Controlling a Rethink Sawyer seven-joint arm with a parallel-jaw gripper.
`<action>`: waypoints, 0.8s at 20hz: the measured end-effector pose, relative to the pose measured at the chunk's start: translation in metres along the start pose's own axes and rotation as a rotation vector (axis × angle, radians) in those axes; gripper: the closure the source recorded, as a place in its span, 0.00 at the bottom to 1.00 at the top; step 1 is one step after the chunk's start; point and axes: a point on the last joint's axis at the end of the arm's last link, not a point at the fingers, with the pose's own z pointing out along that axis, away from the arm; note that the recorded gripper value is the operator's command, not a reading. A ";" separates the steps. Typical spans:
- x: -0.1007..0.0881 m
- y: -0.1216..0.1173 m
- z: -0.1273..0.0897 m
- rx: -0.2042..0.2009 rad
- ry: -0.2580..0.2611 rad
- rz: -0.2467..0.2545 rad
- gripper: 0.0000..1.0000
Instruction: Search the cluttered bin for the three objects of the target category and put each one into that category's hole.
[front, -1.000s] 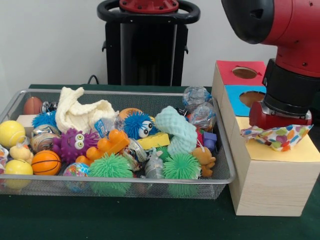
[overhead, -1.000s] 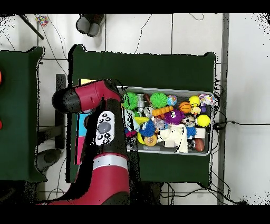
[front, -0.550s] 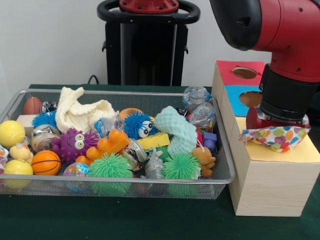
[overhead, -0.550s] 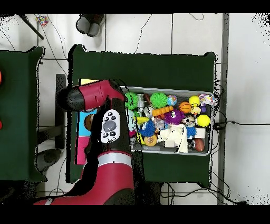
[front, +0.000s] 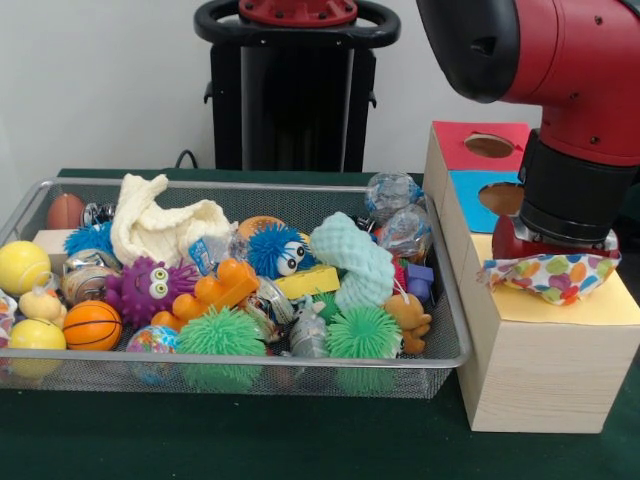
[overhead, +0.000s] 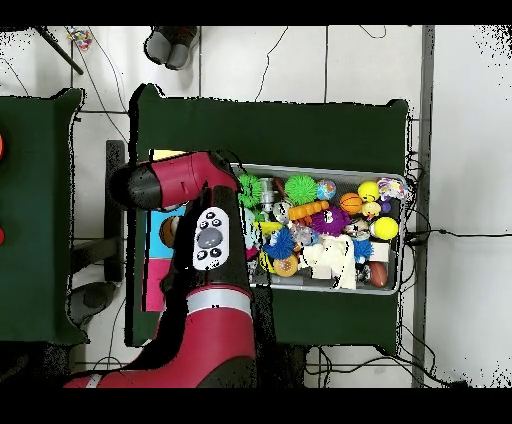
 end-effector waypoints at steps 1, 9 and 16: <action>0.000 0.000 0.000 -0.001 0.000 0.001 1.00; -0.002 0.000 0.001 -0.014 -0.002 0.021 0.00; -0.003 0.000 0.002 -0.020 0.000 0.031 0.00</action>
